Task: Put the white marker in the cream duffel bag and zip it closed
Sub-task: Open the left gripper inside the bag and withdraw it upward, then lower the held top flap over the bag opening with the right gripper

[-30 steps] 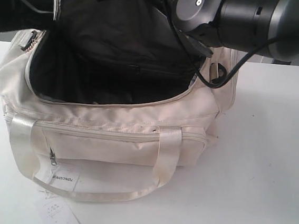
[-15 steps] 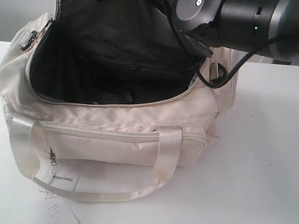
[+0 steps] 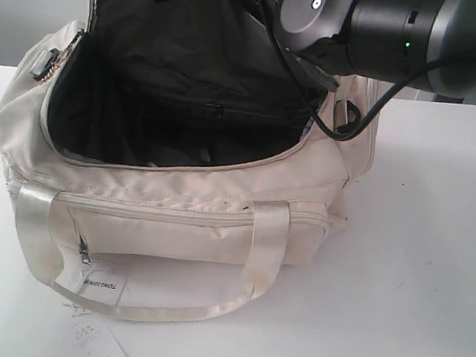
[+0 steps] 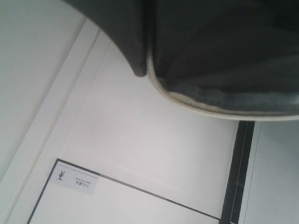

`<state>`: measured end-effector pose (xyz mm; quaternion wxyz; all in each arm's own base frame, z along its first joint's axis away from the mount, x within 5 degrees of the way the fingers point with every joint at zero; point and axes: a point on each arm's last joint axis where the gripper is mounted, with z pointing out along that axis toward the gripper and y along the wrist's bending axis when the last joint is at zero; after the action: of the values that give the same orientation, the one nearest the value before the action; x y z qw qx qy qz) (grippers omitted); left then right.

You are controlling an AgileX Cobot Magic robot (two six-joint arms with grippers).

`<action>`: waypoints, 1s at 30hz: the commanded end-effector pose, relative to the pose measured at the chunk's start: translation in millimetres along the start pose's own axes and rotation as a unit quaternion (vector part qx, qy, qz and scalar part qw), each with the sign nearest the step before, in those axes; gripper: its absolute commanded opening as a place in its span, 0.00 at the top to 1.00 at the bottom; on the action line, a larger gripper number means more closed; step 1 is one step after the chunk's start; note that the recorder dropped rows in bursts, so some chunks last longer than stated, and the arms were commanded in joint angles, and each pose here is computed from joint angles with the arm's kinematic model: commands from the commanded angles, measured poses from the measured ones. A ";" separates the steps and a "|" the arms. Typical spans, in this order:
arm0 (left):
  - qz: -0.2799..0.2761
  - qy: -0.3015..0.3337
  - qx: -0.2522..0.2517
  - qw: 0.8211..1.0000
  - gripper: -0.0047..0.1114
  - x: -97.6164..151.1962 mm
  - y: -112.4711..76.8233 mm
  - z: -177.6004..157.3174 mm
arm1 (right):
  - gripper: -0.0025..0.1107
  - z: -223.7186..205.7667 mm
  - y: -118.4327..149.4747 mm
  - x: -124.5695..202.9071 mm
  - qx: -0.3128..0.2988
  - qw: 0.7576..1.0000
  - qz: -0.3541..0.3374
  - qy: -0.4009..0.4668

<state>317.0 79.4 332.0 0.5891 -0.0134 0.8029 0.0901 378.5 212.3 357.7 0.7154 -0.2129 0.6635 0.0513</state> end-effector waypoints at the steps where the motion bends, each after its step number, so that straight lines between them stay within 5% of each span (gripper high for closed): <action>1: 0.043 0.037 -0.274 0.960 0.96 5.1 49.1 -14.9 | 0.98 -3.8 -10.2 -11.6 0.024 0.999 0.007 -0.026; 3: 0.011 0.098 -0.334 0.937 0.96 17.1 58.1 -23.0 | 0.98 -3.8 -10.2 -11.6 0.024 0.999 0.007 -0.026; 4: 0.012 0.130 -0.323 0.937 0.96 22.6 56.3 -23.1 | 0.98 -3.8 -10.2 -11.6 0.024 0.999 0.007 -0.026; 6: 0.000 0.224 -0.251 0.942 0.96 39.6 43.9 -21.5 | 0.98 -3.8 -10.2 -11.6 0.024 0.999 0.007 -0.026; 8: -0.024 0.294 -0.120 0.948 0.96 49.6 20.2 -24.6 | 0.98 -3.8 -9.8 -11.2 0.022 0.999 0.008 -0.024; 13: -0.099 0.271 0.151 0.945 0.96 31.2 -28.8 -33.0 | 0.98 -3.6 -5.4 -6.8 -0.002 1.000 0.016 0.001; 15: -0.118 0.249 0.216 0.937 0.96 15.9 -32.7 -30.6 | 0.98 -3.7 -3.3 -4.8 -0.013 1.000 0.016 0.012; 21: -0.200 0.202 0.176 0.942 0.89 -9.2 1.9 -5.3 | 0.98 -4.9 -0.5 -3.2 -0.032 0.999 0.018 0.029; 27: -0.260 0.230 0.226 0.910 0.47 -2.6 6.8 31.3 | 0.98 -12.1 -0.1 -10.8 -0.052 0.998 0.017 0.038; 30: -0.278 0.254 0.248 0.893 0.38 8.9 6.2 53.3 | 0.98 -15.9 3.2 -10.7 -0.078 0.995 0.009 0.059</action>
<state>351.0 94.2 321.8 0.3758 -0.1099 0.8865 -0.2468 366.0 214.1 360.1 0.6623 -0.2525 0.6992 0.0934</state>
